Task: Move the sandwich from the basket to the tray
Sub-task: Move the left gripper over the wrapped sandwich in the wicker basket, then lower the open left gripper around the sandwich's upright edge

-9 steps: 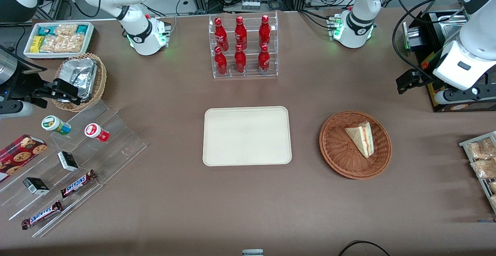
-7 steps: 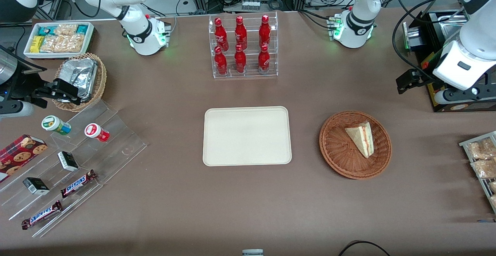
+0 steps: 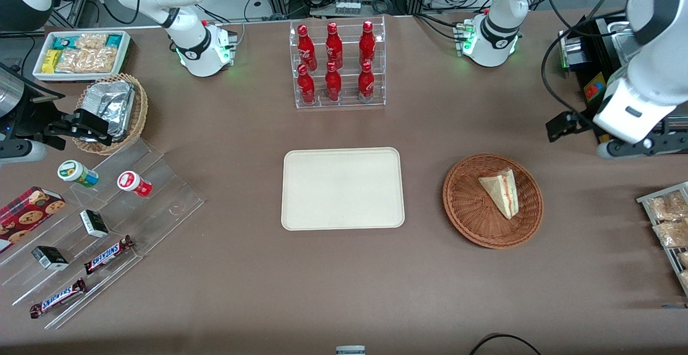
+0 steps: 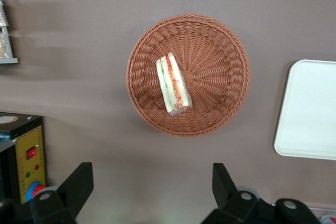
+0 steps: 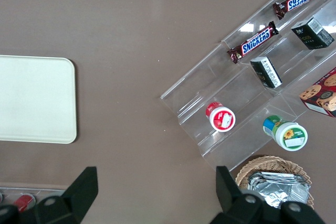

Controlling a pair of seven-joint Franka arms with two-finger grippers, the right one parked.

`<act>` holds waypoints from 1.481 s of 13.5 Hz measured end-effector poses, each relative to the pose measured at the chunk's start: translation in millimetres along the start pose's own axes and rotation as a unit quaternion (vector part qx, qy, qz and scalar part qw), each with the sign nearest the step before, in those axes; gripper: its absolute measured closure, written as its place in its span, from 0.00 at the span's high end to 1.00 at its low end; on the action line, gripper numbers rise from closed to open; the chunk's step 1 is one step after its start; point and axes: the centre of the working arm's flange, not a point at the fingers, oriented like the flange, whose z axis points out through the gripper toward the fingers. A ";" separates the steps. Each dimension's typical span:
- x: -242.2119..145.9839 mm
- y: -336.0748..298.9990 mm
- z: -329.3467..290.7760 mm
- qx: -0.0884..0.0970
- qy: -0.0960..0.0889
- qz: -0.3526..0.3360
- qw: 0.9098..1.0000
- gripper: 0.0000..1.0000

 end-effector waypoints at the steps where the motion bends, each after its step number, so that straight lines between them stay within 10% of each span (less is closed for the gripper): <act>1: 1.2 0.9 18.9 0.001 -0.006 0.001 1.000 1.00; 20: -10.5 1.8 209.5 -0.020 0.030 -0.161 0.986 1.00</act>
